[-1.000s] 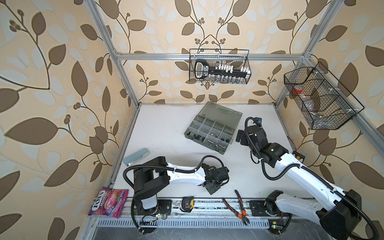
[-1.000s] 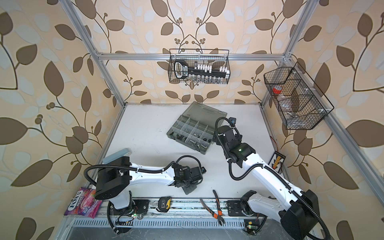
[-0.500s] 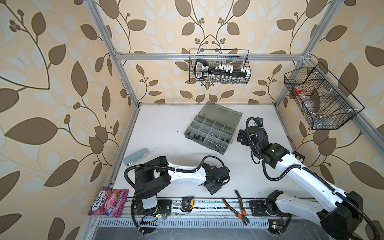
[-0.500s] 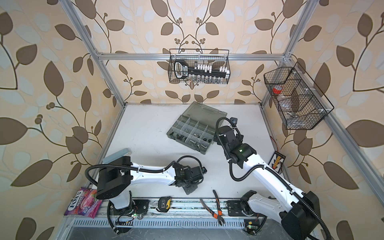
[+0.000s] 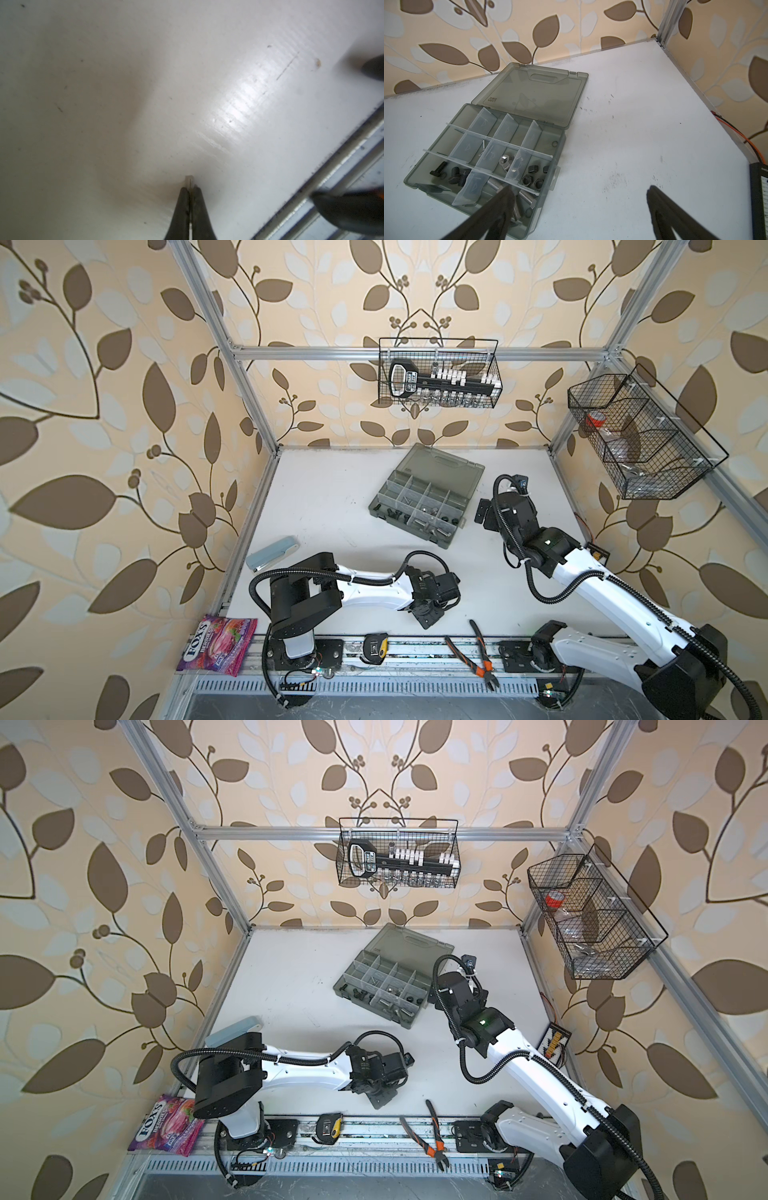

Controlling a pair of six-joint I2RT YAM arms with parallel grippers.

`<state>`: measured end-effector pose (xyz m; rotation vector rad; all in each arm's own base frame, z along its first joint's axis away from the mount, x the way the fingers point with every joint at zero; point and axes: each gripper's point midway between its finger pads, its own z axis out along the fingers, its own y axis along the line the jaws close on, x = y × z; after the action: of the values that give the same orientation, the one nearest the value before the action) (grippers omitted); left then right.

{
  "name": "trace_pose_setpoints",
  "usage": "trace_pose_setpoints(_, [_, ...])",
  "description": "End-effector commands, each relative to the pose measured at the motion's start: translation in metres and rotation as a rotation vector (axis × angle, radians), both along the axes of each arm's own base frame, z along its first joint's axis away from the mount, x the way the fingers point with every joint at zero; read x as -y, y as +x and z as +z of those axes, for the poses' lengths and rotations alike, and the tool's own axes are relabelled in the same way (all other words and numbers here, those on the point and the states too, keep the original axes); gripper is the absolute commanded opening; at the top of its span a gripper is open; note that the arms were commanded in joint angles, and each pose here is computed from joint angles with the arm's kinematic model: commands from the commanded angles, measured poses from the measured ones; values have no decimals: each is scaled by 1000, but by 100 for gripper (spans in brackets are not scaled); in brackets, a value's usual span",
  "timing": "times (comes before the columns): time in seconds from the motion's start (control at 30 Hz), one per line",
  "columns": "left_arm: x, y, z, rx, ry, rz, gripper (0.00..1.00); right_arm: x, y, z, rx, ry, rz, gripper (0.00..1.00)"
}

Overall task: Sort the screws and nuts into containers
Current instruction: 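Lower the left gripper and close it on the thin screw, then lift the screw with the left gripper and carry it over the box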

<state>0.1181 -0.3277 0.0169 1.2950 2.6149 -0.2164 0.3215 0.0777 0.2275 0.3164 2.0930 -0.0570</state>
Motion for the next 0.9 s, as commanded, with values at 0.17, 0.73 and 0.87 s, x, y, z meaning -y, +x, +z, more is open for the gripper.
trace_pose_setpoints(0.17, [-8, -2, -8, -30, 31, 29, 0, 6, -5, -1, 1, -11, -21, 100])
trace_pose_setpoints(0.73, [-10, 48, 23, 71, -71, 207, 0, 5, -3, -2, -2, -13, -21, 100])
trace_pose_setpoints(0.87, [-19, 71, 33, 74, -114, 298, 0, 3, -1, -4, -9, -12, -17, 100])
